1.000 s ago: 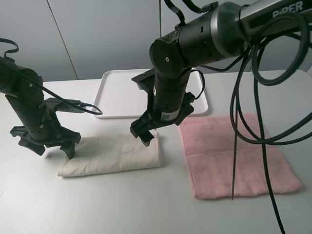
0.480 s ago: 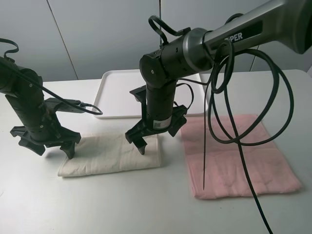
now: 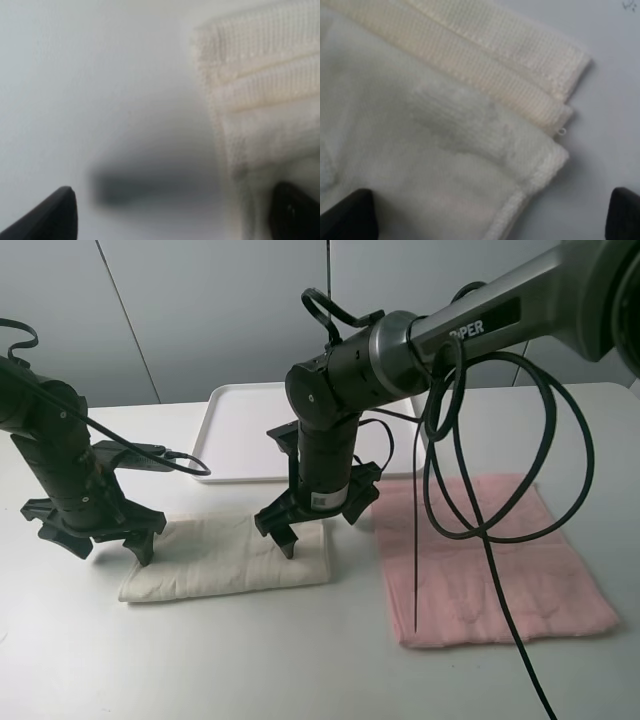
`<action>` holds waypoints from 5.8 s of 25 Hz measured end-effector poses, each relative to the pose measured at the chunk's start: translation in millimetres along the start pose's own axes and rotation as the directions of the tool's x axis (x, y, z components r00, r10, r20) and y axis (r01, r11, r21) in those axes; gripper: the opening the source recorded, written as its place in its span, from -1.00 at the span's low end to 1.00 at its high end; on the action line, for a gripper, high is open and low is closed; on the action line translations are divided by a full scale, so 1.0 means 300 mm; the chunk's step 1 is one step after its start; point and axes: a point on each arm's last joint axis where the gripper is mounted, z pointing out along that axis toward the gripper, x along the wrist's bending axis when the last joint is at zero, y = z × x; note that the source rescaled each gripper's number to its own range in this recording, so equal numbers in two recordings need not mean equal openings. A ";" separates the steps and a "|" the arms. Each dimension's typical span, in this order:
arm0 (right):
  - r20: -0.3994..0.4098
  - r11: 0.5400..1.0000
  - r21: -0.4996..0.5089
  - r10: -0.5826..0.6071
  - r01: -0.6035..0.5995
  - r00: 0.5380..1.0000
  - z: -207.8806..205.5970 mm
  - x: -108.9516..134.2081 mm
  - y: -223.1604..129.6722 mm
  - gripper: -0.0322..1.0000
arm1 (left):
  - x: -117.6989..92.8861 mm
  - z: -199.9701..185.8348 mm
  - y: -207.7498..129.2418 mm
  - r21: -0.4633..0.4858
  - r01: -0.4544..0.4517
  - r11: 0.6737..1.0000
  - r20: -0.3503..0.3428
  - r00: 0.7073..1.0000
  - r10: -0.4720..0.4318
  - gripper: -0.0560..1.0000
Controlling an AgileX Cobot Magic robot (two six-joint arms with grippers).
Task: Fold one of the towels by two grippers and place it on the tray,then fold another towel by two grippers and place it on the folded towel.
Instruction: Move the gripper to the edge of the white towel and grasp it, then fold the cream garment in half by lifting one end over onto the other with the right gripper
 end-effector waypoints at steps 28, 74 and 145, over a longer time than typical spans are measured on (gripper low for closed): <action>0.025 0.994 -0.037 -0.107 0.107 0.994 0.038 0.096 -0.009 -0.81 | 0.000 0.002 -0.001 0.004 0.000 1.000 -0.001 1.000 0.000 0.99; -0.470 0.972 -0.117 0.127 -0.204 0.873 -0.111 0.234 0.032 -0.81 | 0.000 0.001 0.001 0.016 0.002 1.000 -0.003 1.000 -0.002 0.99; -0.701 0.898 -0.149 0.199 -0.414 0.685 -0.031 0.304 0.096 0.24 | 0.008 -0.333 0.089 -0.023 -0.129 0.991 0.029 0.991 0.130 0.99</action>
